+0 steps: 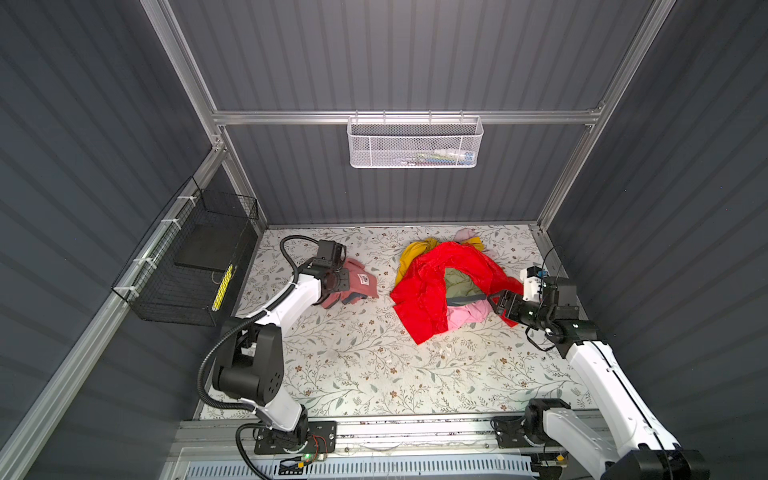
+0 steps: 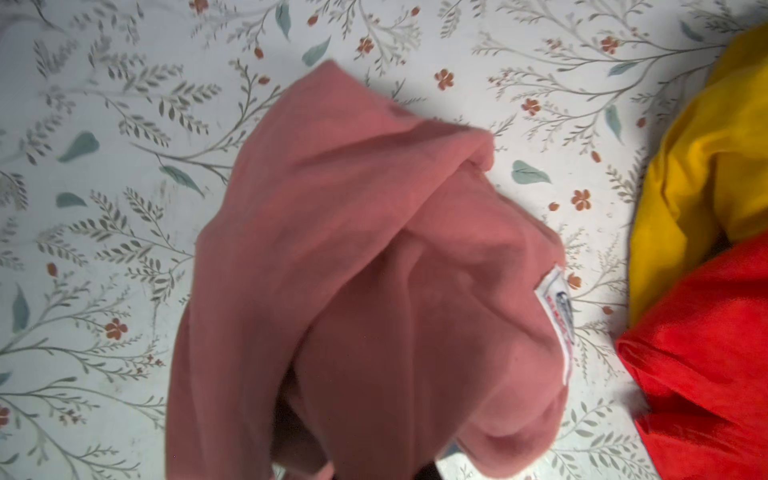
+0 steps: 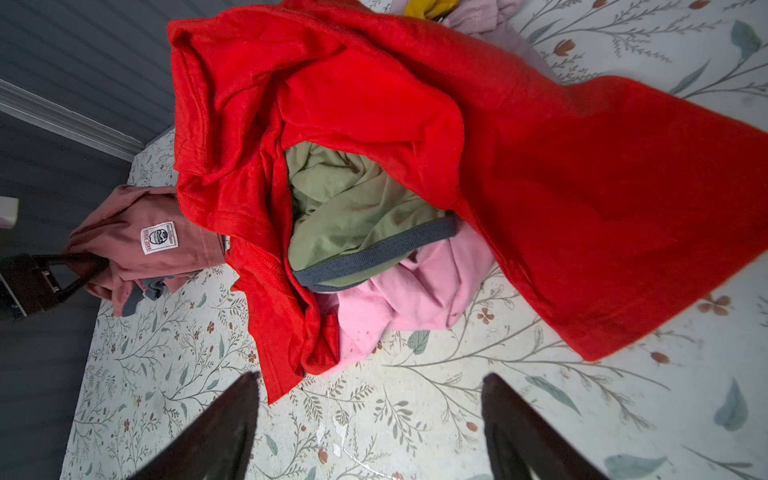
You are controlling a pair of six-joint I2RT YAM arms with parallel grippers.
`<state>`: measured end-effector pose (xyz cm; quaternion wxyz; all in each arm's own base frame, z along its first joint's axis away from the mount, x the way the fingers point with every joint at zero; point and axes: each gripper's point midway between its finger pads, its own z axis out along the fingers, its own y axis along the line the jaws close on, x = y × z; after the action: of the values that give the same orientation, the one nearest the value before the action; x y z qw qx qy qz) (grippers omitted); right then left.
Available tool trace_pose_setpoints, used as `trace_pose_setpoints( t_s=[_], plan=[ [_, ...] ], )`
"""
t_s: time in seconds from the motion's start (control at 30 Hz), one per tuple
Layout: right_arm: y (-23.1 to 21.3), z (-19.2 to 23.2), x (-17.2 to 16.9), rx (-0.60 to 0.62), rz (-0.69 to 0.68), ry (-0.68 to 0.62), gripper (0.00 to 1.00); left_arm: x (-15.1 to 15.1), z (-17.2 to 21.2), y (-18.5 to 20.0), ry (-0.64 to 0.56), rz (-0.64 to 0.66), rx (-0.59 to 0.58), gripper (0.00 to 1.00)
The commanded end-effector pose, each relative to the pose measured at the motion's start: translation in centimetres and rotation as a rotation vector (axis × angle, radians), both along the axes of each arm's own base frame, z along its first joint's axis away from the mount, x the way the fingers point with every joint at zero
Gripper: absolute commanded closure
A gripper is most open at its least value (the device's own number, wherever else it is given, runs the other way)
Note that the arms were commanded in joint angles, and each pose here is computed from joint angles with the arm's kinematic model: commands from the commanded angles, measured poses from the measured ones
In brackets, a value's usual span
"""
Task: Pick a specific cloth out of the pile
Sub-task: 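Carry the pink sweatshirt with the left gripper to the open table area, then lower the pink sweatshirt onto the table and open the left gripper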
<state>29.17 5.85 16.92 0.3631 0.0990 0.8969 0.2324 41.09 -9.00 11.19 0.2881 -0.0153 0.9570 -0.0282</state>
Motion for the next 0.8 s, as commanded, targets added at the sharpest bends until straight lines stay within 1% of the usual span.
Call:
trace_pose_setpoints(
  t_s=[0.0, 0.07, 0.13, 0.23, 0.27, 0.3, 0.37, 0.4, 0.53, 0.6, 0.67, 0.77],
  plan=[
    [0.2, -0.4, -0.1, -0.005, 0.016, 0.002, 0.16, -0.5, -3.0, 0.5, 0.11, 0.053, -0.1, 1.0],
    [0.2, -0.5, -0.1, -0.006, 0.016, 0.002, 0.16, -0.4, -4.7, 1.9, 0.148, 0.089, -0.091, 1.0],
    [0.2, -0.5, -0.2, -0.008, 0.016, 0.002, 0.16, -0.4, -5.9, 2.7, 0.174, 0.099, -0.059, 0.99],
    [0.2, -0.6, -0.1, -0.008, 0.015, 0.004, 0.16, -0.5, -7.0, 2.5, 0.207, 0.089, -0.052, 0.81],
    [0.2, -0.6, -0.1, -0.007, 0.016, 0.006, 0.16, -0.5, -7.1, 2.5, 0.215, 0.095, -0.053, 0.71],
    [0.2, -0.6, -0.1, -0.007, 0.016, 0.005, 0.16, -0.6, -7.0, 2.5, 0.216, 0.1, -0.057, 0.6],
    [0.2, -0.7, -0.2, -0.007, 0.015, 0.006, 0.16, -1.0, -6.2, 2.8, 0.188, 0.118, -0.053, 0.39],
    [0.2, -0.7, -0.2, -0.008, 0.014, 0.006, 0.16, -1.2, -5.6, 3.2, 0.169, 0.134, -0.043, 0.33],
    [0.2, -1.0, -0.3, -0.008, 0.015, 0.012, 0.16, -2.4, -2.3, 4.3, 0.085, 0.181, 0.009, 0.14],
    [0.2, -1.2, -0.3, -0.007, 0.017, 0.019, 0.16, -2.9, -0.7, 3.9, 0.045, 0.176, 0.049, 0.1],
    [0.2, -1.5, -0.3, -0.005, 0.019, 0.03, 0.16, -3.4, 0.9, 2.5, 0.001, 0.143, 0.088, 0.1],
    [0.2, -1.8, -0.3, -0.005, 0.018, 0.037, 0.16, -3.5, 1.8, -0.4, -0.039, 0.069, 0.065, 0.11]
  ],
)
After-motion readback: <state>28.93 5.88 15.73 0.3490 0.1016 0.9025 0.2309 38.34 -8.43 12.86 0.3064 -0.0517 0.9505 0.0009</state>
